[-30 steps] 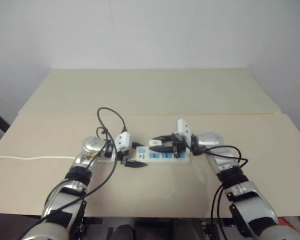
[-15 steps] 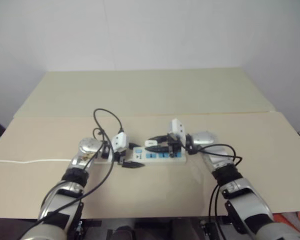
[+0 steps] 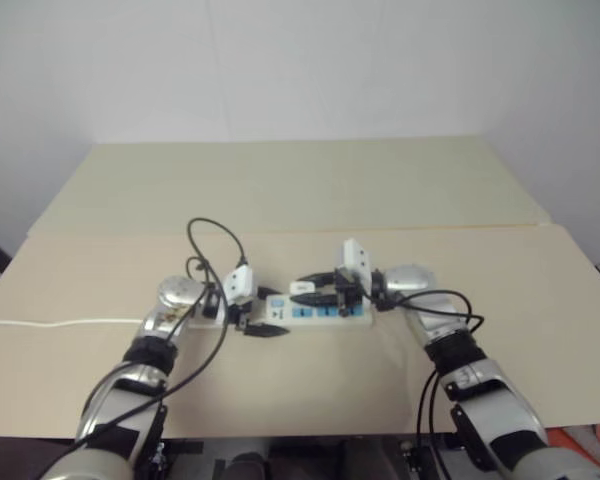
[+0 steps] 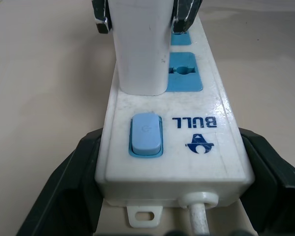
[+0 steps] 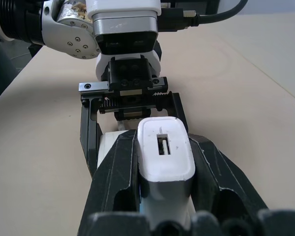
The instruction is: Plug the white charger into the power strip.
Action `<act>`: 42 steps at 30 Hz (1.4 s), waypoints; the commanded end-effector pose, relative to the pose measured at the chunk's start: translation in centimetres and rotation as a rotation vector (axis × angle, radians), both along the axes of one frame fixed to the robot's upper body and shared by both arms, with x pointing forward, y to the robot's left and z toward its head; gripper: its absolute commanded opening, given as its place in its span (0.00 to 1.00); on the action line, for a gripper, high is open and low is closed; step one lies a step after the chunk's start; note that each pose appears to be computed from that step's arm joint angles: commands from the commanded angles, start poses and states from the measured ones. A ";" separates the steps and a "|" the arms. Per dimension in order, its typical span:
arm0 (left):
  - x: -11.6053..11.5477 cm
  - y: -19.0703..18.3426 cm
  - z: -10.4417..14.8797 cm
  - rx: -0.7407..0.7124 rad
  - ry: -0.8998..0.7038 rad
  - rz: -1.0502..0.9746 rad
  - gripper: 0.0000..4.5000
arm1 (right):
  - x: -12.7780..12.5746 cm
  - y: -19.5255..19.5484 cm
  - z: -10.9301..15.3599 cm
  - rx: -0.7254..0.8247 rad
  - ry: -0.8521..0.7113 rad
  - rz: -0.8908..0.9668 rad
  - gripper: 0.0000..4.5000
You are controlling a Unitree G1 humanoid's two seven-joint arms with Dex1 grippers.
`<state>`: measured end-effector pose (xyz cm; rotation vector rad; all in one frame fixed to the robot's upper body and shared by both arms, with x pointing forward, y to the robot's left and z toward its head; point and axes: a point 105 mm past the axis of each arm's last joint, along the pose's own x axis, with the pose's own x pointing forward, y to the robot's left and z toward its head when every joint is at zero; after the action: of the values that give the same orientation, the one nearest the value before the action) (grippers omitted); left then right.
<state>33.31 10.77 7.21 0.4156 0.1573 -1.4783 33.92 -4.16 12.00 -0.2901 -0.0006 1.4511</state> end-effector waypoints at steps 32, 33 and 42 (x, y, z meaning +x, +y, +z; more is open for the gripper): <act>-0.2 0.1 -0.1 0.047 0.011 -0.034 1.00 | 0.2 -1.3 -0.1 -0.058 0.046 -0.039 0.86; -0.2 0.1 0.1 0.046 0.009 -0.035 1.00 | 0.2 -1.3 -0.1 -0.058 0.045 -0.039 0.86; -0.2 1.2 2.7 0.013 -0.073 -0.053 1.00 | 0.0 -1.8 1.9 -0.034 -0.001 -0.031 0.86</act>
<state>32.98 11.49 8.24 0.4701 0.1635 -1.5201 33.92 -5.78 11.56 -0.3109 0.1106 1.4237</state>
